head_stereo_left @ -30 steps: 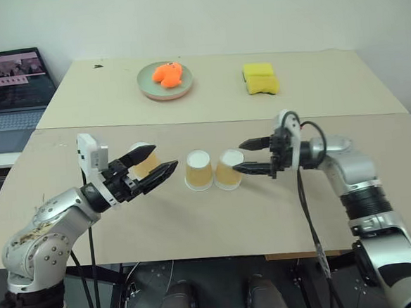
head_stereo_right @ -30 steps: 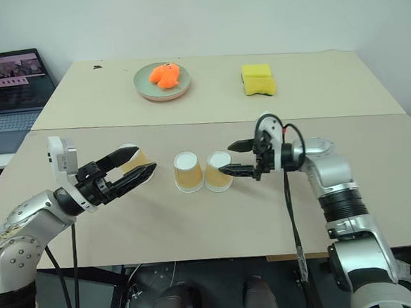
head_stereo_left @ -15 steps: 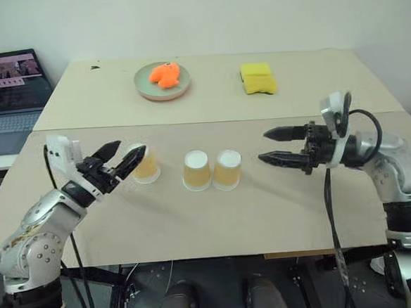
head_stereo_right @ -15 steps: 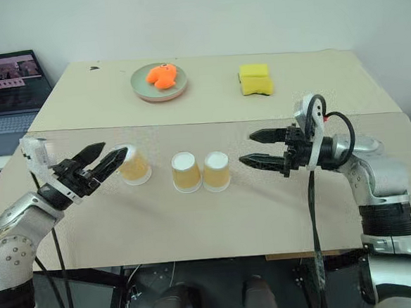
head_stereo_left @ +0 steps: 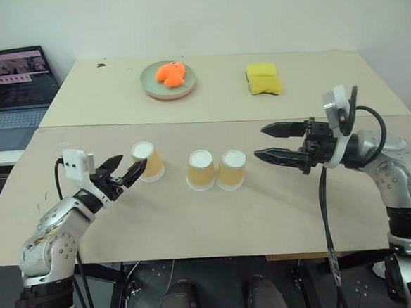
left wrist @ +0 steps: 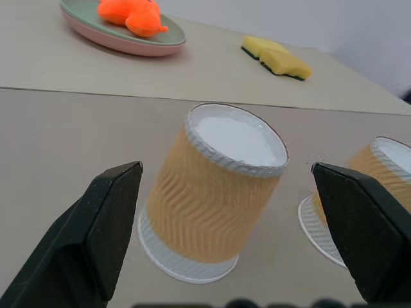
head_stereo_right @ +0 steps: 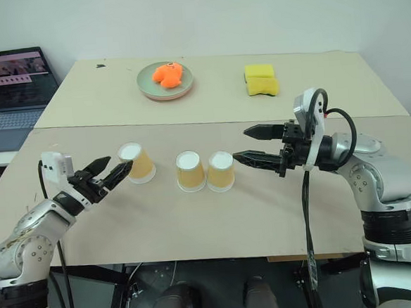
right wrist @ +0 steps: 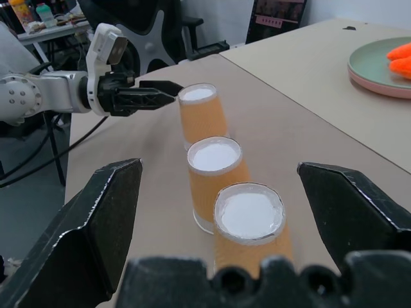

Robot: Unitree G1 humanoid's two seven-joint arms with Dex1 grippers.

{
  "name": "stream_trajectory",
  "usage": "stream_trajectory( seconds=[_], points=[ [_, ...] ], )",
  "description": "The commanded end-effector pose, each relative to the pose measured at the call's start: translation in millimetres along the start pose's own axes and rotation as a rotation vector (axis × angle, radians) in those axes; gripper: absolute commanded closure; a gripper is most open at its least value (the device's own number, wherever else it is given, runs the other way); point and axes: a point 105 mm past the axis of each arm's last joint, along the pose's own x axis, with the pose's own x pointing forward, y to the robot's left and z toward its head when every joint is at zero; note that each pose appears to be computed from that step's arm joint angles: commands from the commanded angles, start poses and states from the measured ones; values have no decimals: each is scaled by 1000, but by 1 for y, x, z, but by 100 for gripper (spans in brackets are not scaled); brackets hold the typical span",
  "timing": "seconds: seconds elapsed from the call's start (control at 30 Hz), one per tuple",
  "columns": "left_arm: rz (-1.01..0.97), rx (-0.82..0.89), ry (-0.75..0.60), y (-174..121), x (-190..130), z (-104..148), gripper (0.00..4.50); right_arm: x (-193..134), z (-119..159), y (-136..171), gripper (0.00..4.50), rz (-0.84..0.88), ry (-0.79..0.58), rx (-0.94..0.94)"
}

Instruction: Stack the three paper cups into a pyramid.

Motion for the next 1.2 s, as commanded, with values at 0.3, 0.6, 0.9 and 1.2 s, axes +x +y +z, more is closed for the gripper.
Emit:
stream_trajectory(
  seconds=[0.3,0.6,0.9,1.2],
  points=[
    [-50,-9,-25,-7,10,3,0,-15,17,5,1,-48,-45,-38],
    [-50,31,1,-7,26,-7,0,-18,18,3,1,-71,-48,-44],
    [-44,66,-26,-5,43,-4,52,-19,16,1,0,-87,-38,-50],
    [-28,72,-45,-1,50,4,210,-18,16,-1,0,-94,-44,-52]
  ],
)
